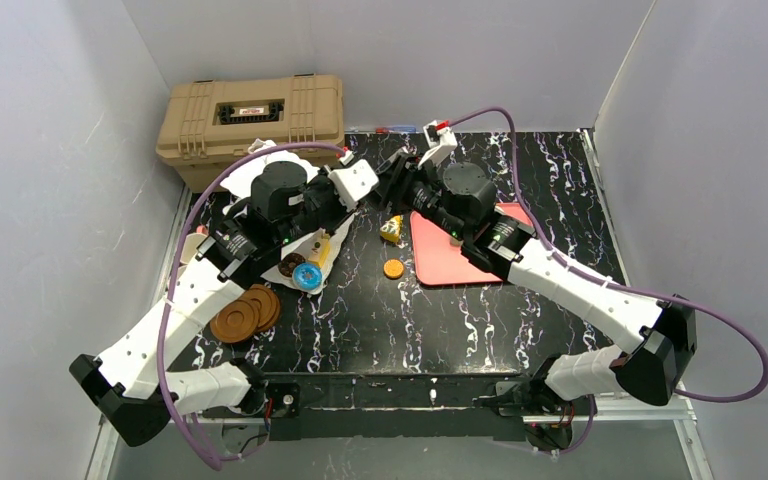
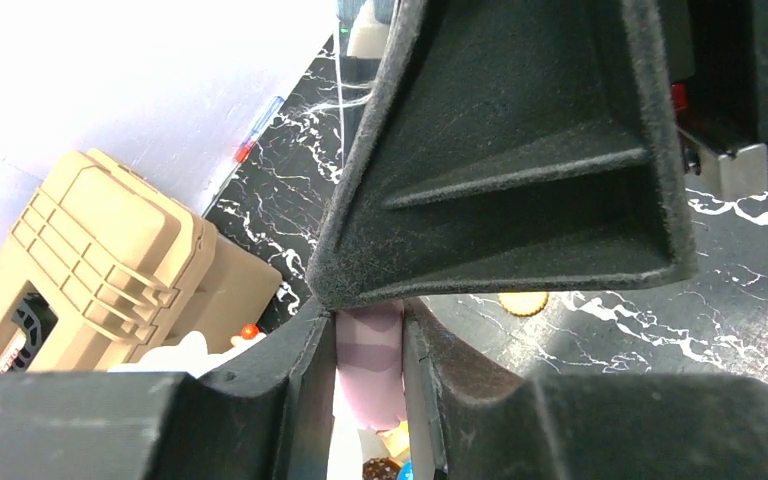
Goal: Serve the afternoon tea
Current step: Adjust the clamp.
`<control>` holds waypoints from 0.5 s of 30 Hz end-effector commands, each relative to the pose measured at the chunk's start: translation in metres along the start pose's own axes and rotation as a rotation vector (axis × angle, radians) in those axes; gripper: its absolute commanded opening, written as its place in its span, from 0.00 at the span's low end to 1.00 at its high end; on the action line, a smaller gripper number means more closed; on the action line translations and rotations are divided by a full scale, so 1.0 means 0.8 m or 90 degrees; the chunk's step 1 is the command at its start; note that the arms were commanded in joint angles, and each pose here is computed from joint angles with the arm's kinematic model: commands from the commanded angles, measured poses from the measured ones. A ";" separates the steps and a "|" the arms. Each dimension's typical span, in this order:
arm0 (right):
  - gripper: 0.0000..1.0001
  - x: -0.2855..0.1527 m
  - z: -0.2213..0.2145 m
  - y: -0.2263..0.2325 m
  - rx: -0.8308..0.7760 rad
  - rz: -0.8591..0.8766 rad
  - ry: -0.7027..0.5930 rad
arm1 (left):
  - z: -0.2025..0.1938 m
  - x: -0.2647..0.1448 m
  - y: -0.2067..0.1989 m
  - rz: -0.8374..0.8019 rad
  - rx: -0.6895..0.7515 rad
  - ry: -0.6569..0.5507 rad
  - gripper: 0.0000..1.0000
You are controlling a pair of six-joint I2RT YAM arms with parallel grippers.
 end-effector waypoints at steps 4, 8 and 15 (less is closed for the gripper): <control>0.50 -0.005 0.007 -0.014 -0.044 -0.031 -0.025 | 0.029 -0.020 -0.010 -0.022 -0.013 -0.044 0.64; 0.52 -0.010 -0.001 -0.050 -0.080 -0.081 -0.015 | 0.025 -0.033 -0.010 -0.015 -0.040 -0.025 0.93; 0.55 -0.013 -0.030 -0.116 -0.158 -0.162 0.008 | 0.019 -0.063 0.004 0.031 -0.106 0.026 0.98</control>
Point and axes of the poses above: each gripper's point midway between its finger pads, its own x axis out along the fingers, its own y axis along the line the jaws close on, z = x × y, the point moved 1 cm from there along -x, back along the fingers, and after that the axes turned 15 degrees about -x, right-handed, at the moved point
